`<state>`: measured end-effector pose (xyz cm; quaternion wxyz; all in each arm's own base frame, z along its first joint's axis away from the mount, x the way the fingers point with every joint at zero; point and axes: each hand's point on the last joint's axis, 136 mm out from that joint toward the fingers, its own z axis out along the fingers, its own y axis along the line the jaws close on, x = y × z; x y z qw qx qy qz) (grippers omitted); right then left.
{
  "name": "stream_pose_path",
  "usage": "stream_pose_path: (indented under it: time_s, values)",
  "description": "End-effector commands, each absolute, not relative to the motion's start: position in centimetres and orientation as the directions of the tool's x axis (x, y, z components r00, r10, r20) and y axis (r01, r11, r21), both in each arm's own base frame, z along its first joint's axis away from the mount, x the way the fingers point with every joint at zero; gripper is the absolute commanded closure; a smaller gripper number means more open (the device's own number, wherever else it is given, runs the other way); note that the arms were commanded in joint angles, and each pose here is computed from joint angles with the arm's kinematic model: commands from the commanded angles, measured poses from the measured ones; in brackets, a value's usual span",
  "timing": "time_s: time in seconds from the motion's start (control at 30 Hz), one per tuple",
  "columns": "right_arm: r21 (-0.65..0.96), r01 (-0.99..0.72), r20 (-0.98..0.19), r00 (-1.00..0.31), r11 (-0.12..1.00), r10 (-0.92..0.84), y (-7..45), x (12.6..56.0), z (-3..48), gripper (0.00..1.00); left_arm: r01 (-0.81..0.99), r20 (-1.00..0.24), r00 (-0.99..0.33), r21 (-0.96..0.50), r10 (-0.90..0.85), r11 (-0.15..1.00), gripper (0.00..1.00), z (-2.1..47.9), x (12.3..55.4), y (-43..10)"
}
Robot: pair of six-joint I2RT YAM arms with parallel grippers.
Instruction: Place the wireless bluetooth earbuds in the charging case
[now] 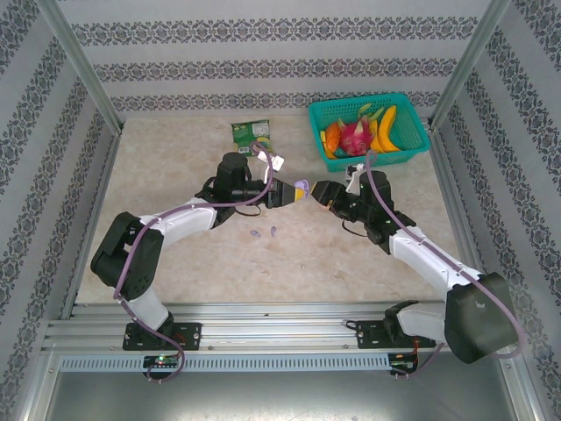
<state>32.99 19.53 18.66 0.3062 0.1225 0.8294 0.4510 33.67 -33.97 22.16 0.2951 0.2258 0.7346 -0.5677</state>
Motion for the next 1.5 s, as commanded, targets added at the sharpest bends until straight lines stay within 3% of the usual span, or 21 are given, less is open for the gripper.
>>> stream_pose_path:
  time_s: [0.0,0.43,0.6,1.1,1.47]
  values:
    - [0.813,-0.099,-0.427,-0.772,0.574,0.471,19.4,33.3,19.2,0.43,0.743,-0.756,-0.654,-0.646,-0.013,0.174,1.00,25.5,32.5,-34.3]
    - [0.858,-0.133,-0.427,-0.723,0.496,0.543,18.5,31.2,24.5,0.32,0.732,-0.757,-0.654,-0.636,-0.013,0.244,0.96,24.4,33.4,-34.1]
    - [0.879,-0.005,-0.341,-0.705,0.476,0.621,17.9,31.9,24.5,0.28,0.732,-0.772,-0.635,-0.616,-0.039,0.291,0.87,24.7,34.1,-33.6]
    - [0.915,0.228,-0.123,-0.625,0.331,0.771,20.1,34.6,23.9,0.24,0.738,-0.794,-0.606,-0.585,-0.052,0.337,0.96,24.5,34.4,-34.4]
    - [0.922,0.228,-0.094,-0.652,0.314,0.752,23.1,35.6,24.0,0.26,0.742,-0.791,-0.611,-0.585,-0.030,0.327,0.96,24.1,34.3,-35.4]
